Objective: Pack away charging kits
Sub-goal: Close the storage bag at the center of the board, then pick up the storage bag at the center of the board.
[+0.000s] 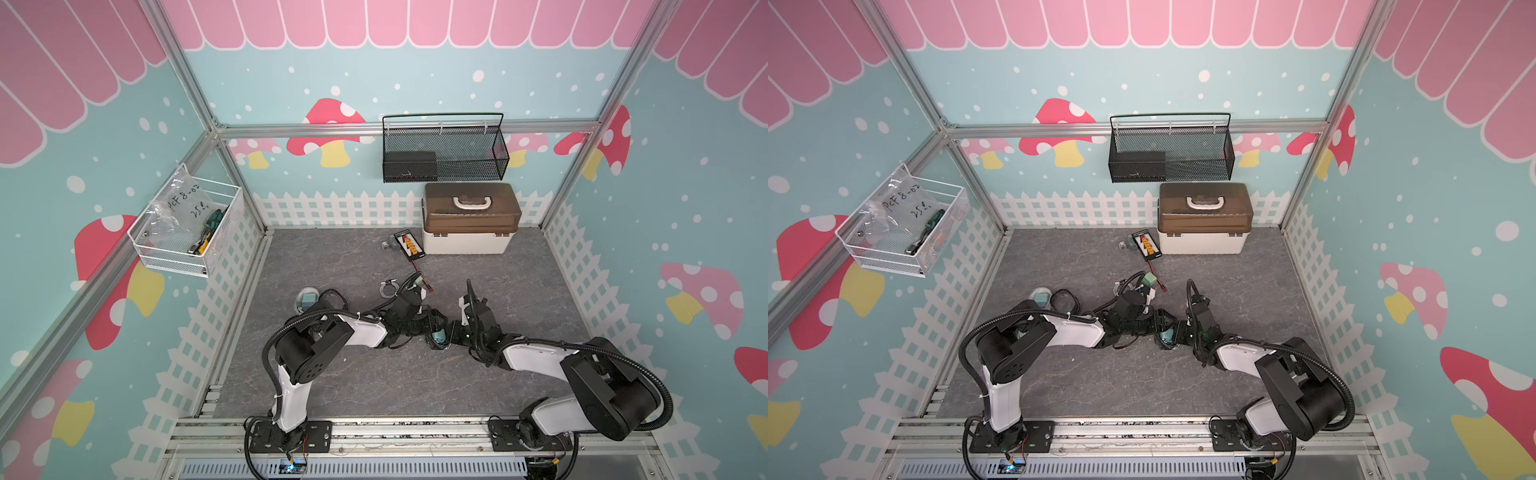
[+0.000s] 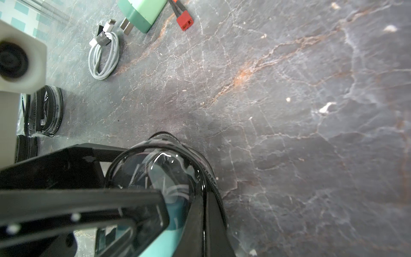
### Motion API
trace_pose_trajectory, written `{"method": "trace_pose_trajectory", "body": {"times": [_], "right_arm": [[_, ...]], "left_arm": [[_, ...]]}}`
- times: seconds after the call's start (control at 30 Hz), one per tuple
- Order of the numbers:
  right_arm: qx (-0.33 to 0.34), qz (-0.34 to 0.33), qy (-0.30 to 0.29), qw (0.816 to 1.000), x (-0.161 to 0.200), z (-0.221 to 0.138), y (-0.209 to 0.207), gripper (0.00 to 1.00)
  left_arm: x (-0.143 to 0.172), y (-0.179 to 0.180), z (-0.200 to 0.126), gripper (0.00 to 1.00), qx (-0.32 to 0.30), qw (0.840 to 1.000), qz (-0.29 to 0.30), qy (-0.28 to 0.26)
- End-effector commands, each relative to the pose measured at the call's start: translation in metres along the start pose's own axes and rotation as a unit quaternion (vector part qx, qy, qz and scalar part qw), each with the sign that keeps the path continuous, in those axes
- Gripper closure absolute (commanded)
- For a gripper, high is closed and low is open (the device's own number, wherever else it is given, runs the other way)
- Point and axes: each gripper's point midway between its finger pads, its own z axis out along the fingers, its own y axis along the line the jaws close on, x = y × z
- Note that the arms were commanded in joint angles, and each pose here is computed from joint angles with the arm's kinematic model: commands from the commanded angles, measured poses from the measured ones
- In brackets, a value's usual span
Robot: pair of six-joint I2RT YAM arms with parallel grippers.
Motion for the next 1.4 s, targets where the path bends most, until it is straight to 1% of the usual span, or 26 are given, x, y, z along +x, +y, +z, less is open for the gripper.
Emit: {"method": "trace_pose_trajectory", "body": {"times": [0.0, 0.17, 0.33, 0.43, 0.53, 0.63, 0.73, 0.87, 1.0, 1.1, 1.2, 1.37], "right_arm": [[-0.005, -0.004, 0.016, 1.000, 0.009, 0.005, -0.001, 1.00], [-0.011, -0.002, 0.012, 1.000, 0.008, 0.006, 0.001, 1.00], [-0.015, 0.005, 0.004, 1.000, 0.007, 0.003, 0.001, 1.00], [-0.005, 0.010, -0.003, 1.000, 0.007, 0.000, -0.004, 1.00], [0.003, 0.018, -0.005, 1.000, 0.007, 0.000, -0.008, 1.00], [0.002, 0.022, -0.004, 1.000, 0.006, 0.000, -0.009, 1.00], [-0.008, 0.020, -0.007, 1.000, 0.000, -0.002, -0.002, 0.99], [-0.012, 0.014, -0.013, 1.000, -0.014, -0.010, 0.009, 0.89], [0.016, 0.013, -0.023, 1.000, -0.029, -0.023, 0.006, 0.76], [0.049, 0.016, -0.026, 0.998, -0.038, -0.034, -0.003, 0.68], [0.070, 0.032, -0.022, 0.997, -0.042, -0.040, -0.018, 0.67], [0.117, 0.047, -0.004, 0.992, -0.022, -0.042, -0.047, 0.67]], "left_arm": [[0.028, 0.026, 0.007, 0.30, -0.027, 0.998, -0.023, 0.047], [0.036, 0.027, 0.013, 0.33, -0.012, 0.997, -0.034, 0.065], [0.043, 0.033, 0.014, 0.33, -0.014, 0.996, -0.051, 0.073], [0.047, 0.035, 0.012, 0.36, -0.002, 0.995, -0.067, 0.070], [0.053, 0.040, 0.011, 0.42, 0.007, 0.994, -0.086, 0.070], [0.060, 0.046, 0.009, 0.45, 0.012, 0.992, -0.102, 0.068], [0.062, 0.051, 0.007, 0.45, 0.012, 0.992, -0.108, 0.065], [0.061, 0.051, 0.007, 0.45, 0.009, 0.992, -0.108, 0.063], [0.060, 0.055, 0.006, 0.44, 0.000, 0.992, -0.107, 0.060], [0.060, 0.057, 0.006, 0.43, -0.004, 0.992, -0.107, 0.060], [0.059, 0.056, 0.006, 0.43, -0.004, 0.993, -0.106, 0.059], [0.060, 0.055, 0.005, 0.41, -0.005, 0.993, -0.104, 0.062]]}}
